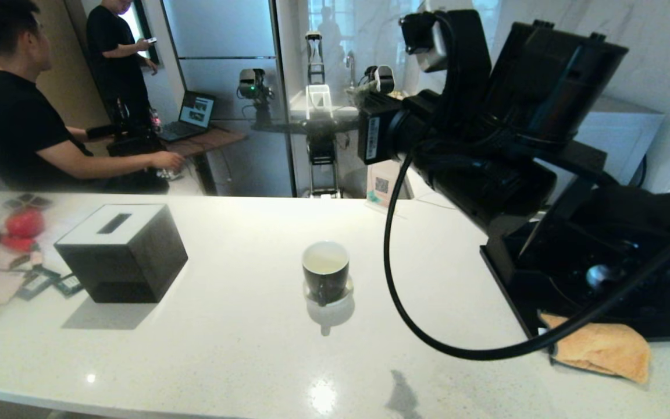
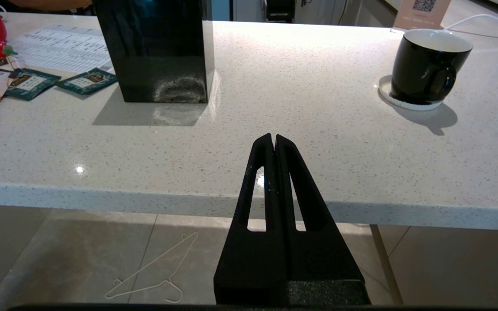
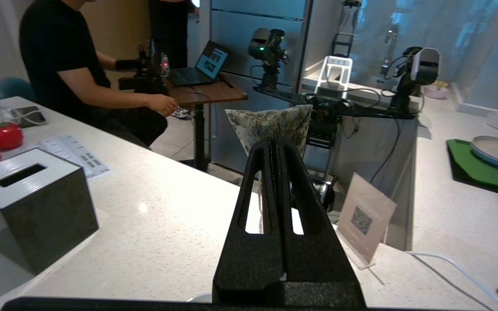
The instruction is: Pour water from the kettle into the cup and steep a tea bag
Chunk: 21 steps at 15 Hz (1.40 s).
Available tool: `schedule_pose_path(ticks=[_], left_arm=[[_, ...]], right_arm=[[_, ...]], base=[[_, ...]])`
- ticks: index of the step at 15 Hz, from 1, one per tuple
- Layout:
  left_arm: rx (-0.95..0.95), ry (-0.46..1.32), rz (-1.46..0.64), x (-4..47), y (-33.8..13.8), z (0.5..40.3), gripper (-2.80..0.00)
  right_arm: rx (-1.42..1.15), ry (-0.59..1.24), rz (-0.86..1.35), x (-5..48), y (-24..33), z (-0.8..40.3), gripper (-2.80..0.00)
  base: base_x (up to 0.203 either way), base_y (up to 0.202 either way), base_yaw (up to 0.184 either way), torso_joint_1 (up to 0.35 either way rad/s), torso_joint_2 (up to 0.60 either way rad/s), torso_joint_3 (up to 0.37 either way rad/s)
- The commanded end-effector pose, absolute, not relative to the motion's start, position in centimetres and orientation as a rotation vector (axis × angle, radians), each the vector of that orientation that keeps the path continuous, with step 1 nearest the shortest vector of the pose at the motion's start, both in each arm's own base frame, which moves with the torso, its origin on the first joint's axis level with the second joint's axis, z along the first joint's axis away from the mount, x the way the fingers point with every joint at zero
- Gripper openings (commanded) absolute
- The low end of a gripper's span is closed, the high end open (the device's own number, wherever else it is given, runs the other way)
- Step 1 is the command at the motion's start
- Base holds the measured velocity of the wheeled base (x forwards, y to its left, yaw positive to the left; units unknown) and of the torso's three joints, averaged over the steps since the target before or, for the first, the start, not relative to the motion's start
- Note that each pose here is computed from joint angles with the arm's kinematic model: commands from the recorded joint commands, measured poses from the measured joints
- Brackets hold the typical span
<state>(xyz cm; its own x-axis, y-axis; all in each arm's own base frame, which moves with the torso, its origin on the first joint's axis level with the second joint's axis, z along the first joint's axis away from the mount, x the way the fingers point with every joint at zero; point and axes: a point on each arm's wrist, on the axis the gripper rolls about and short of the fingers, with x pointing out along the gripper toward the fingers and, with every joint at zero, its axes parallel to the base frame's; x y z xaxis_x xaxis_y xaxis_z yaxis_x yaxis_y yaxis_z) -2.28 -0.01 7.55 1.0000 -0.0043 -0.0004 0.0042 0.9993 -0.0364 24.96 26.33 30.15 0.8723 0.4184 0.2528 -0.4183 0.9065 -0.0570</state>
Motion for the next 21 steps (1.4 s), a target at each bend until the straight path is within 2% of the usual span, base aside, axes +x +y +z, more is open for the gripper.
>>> schedule_pose_path(ticks=[1, 9, 15, 21], left_arm=[[-0.037, 0.002, -0.005, -2.3, 0.0, 7.6, -2.8], [0.01, -0.004, -0.006, -2.3, 0.0, 7.6, -2.8], [0.025, -0.1, -0.067, -2.8, -0.2, 9.5, -2.8], [0.022, -0.047, -0.075, -2.4, -0.2, 11.1, -2.8]], right_arm=[[0.0, -0.261, 0.462, 24.5, 27.2, 29.8, -2.8], [0.005, -0.283, 0.549, 21.6, 29.3, 30.1, -2.8], [0.007, -0.283, 0.575, 20.8, 29.9, 30.0, -2.8], [0.009, -0.286, 0.587, 20.6, 30.1, 30.1, -2.8]], base=[[0.0, 0.0, 0.0, 0.0, 0.0, 0.0], [0.0, 0.0, 0.0, 0.0, 0.0, 0.0], [0.0, 0.0, 0.0, 0.0, 0.0, 0.0], [0.0, 0.0, 0.0, 0.0, 0.0, 0.0]])
